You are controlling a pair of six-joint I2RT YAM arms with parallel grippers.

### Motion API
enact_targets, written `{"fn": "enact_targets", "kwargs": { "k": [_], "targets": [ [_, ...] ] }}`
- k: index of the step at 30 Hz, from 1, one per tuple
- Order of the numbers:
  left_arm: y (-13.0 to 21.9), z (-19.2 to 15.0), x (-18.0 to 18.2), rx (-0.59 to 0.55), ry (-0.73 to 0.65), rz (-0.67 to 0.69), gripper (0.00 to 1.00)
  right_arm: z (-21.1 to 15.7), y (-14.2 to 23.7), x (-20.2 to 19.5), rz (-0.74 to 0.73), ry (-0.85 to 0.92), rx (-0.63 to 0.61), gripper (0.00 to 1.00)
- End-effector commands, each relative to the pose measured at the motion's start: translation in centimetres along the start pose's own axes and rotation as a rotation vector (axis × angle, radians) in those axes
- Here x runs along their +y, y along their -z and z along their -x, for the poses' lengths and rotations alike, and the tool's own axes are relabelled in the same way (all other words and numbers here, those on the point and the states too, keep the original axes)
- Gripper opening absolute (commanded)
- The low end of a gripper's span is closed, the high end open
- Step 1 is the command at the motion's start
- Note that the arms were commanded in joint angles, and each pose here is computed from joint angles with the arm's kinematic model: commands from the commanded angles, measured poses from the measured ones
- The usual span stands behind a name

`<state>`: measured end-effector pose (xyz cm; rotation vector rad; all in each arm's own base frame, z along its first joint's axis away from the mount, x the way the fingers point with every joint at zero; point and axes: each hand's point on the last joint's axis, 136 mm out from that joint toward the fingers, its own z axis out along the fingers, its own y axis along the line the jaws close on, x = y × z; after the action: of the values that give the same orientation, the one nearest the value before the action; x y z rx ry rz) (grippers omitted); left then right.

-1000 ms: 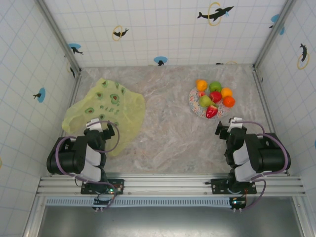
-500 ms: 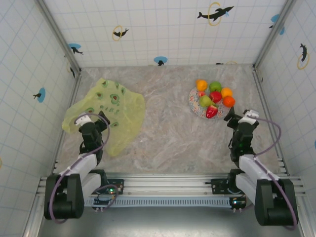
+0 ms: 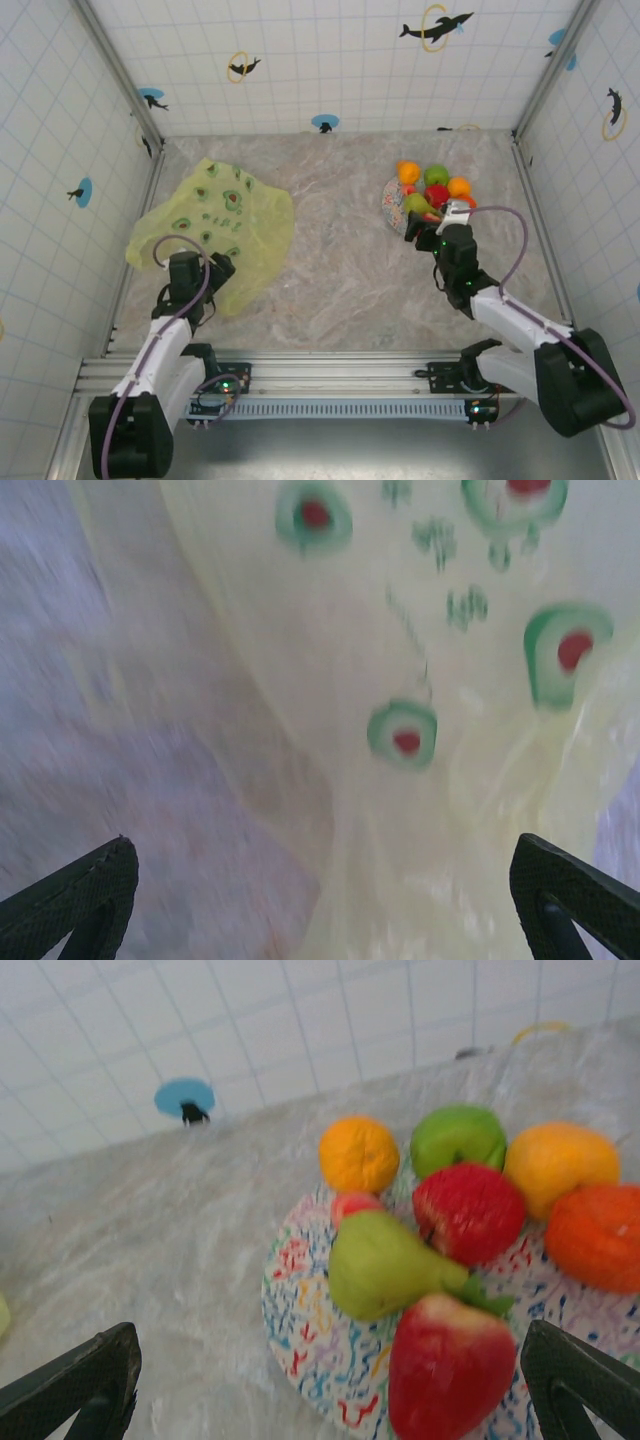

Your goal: Place the fruits into the plastic bag

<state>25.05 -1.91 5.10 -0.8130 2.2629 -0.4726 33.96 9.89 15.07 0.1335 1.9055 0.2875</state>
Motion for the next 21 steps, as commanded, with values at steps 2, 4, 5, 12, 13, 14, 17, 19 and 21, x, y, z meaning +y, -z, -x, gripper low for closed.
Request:
{"fn": "enact_targets", "kwargs": {
  "k": [2, 4, 5, 12, 13, 14, 17, 19, 21],
  "targets": [
    [-0.2, -4.5, -3.6, 0.189, -0.007, -0.171, 0.96, 0.8, -1.2, 2.0, 0.038, -0.028, 0.013, 1.00],
    [-0.3, -5.2, -6.3, 0.196, -0.067, -0.248, 0.95, 0.5, -1.5, 2.5, 0.050, -0.026, 0.030, 1.00],
    [-0.4, -5.6, -7.9, 0.209, -0.092, -0.287, 0.94, 0.2, -1.7, 2.8, 0.058, -0.026, 0.045, 1.00],
    [-0.9, -9.2, -17.3, 0.336, -0.368, -0.402, 0.92, -2.1, -1.0, 7.3, 0.237, 0.039, 0.143, 0.98],
    [-0.9, -9.3, -17.5, 0.336, -0.378, -0.403, 0.92, -2.6, -0.6, 8.4, 0.278, 0.063, 0.155, 0.97],
    [-1.0, -9.2, -17.6, 0.332, -0.383, -0.402, 0.92, -3.3, -0.1, 9.9, 0.332, 0.097, 0.171, 0.96],
    [-0.9, -8.4, -16.9, 0.301, -0.431, -0.346, 0.93, -5.6, 1.5, 14.1, 0.477, 0.199, 0.209, 0.94],
    [-0.5, -7.5, -16.6, 0.268, -0.465, -0.319, 0.95, -7.1, 2.5, 16.6, 0.559, 0.245, 0.224, 0.94],
    [0.2, -6.5, -16.4, 0.226, -0.496, -0.298, 0.96, -8.7, 3.6, 19.3, 0.643, 0.292, 0.239, 0.92]
  ]
}}
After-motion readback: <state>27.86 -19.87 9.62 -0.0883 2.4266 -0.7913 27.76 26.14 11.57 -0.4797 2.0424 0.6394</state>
